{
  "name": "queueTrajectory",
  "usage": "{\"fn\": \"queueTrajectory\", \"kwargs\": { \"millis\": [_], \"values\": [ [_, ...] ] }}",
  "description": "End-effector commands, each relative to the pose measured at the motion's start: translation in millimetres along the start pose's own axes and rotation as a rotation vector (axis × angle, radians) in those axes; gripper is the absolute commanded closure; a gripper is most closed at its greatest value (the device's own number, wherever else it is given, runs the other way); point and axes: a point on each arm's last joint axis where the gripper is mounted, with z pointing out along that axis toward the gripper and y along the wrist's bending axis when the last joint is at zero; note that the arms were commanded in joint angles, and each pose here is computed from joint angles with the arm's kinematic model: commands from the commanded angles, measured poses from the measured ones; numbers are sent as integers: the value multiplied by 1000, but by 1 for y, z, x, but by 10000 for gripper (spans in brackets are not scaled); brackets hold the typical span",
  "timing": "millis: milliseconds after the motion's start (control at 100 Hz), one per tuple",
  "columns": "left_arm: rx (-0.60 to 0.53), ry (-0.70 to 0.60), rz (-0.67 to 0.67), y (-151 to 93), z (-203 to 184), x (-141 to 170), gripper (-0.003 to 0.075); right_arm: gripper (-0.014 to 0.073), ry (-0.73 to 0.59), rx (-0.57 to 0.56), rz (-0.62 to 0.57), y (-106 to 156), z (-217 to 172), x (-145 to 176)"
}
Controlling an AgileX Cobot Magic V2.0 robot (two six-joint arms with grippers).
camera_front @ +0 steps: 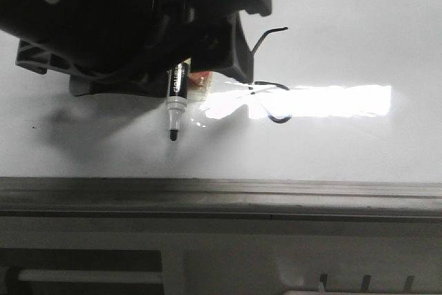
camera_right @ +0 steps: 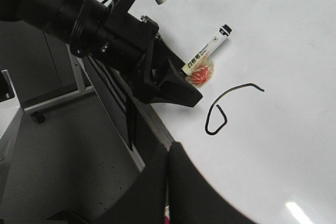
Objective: Write number 6 on whiteboard
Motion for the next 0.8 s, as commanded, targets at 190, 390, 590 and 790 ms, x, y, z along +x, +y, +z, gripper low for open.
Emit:
{"fn": "queueTrajectory", "kwargs": {
  "millis": [190,390,590,790],
  "values": [
    [-31,-87,-95,9,-23,-20,70,659,-16,24,-9,-3,-4,-6],
    [88,-180,-89,6,-59,-39,76,659,-44,-4,28,-6,-15,-3],
    [281,-297,146,3,-110,-49,223,658,-120,66,50,-27,-51,16],
    [414,-334,186,26,-144,-20,542,648,-177,155,91,-49,-80,77]
  ]
}}
